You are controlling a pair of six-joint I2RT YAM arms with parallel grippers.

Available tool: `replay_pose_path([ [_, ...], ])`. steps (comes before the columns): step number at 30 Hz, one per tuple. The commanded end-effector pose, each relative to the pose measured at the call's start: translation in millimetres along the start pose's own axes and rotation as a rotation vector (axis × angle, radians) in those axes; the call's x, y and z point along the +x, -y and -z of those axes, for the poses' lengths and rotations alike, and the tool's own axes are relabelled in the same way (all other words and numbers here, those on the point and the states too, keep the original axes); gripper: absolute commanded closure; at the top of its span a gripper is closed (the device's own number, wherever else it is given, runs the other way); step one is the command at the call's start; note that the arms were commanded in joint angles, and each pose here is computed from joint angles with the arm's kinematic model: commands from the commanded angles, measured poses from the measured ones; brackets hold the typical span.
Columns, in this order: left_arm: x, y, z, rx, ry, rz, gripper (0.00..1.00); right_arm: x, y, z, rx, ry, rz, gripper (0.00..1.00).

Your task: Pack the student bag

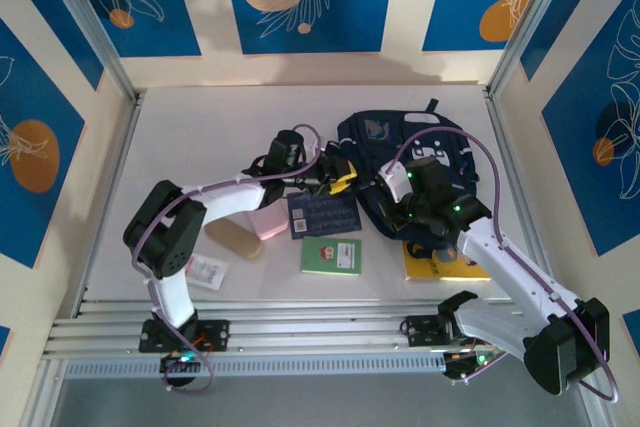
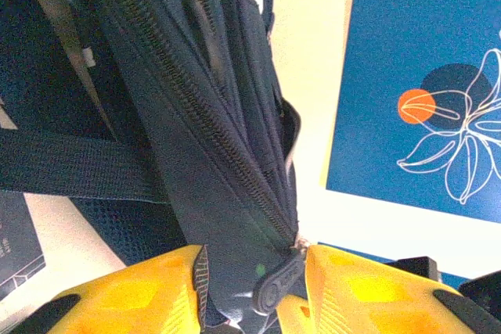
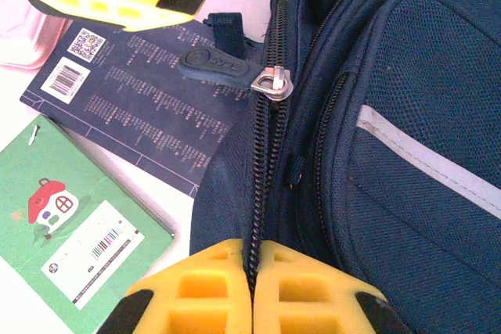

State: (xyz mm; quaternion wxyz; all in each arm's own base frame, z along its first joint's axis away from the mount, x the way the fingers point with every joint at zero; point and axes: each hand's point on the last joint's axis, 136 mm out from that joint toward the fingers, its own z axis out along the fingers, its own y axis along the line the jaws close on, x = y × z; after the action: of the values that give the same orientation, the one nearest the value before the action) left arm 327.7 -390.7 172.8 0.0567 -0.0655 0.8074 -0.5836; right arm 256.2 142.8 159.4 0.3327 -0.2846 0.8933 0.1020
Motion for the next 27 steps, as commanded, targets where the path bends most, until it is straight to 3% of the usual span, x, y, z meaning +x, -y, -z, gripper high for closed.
replay_pose_path([
  [1, 2.9, 23.2, 2.2, 0.057, 0.015, -0.032, 0.57, -12.4, -1.5, 5.9, -0.013, 0.056, -0.011, 1.00],
  [4, 8.9, 26.6, -2.8, 0.061, 0.006, -0.032, 0.49, -12.0, -1.3, 6.2, -0.011, 0.057, -0.012, 1.00],
  [8, 14.9, 21.2, -7.9, 0.042, -0.008, -0.028, 0.47, -11.9, 0.5, 7.3, -0.001, 0.062, -0.014, 1.00],
  [27, 33.0, 14.2, -31.7, 0.048, -0.053, -0.003, 0.47, -10.3, -0.6, 8.2, -0.004, 0.072, -0.025, 1.00],
])
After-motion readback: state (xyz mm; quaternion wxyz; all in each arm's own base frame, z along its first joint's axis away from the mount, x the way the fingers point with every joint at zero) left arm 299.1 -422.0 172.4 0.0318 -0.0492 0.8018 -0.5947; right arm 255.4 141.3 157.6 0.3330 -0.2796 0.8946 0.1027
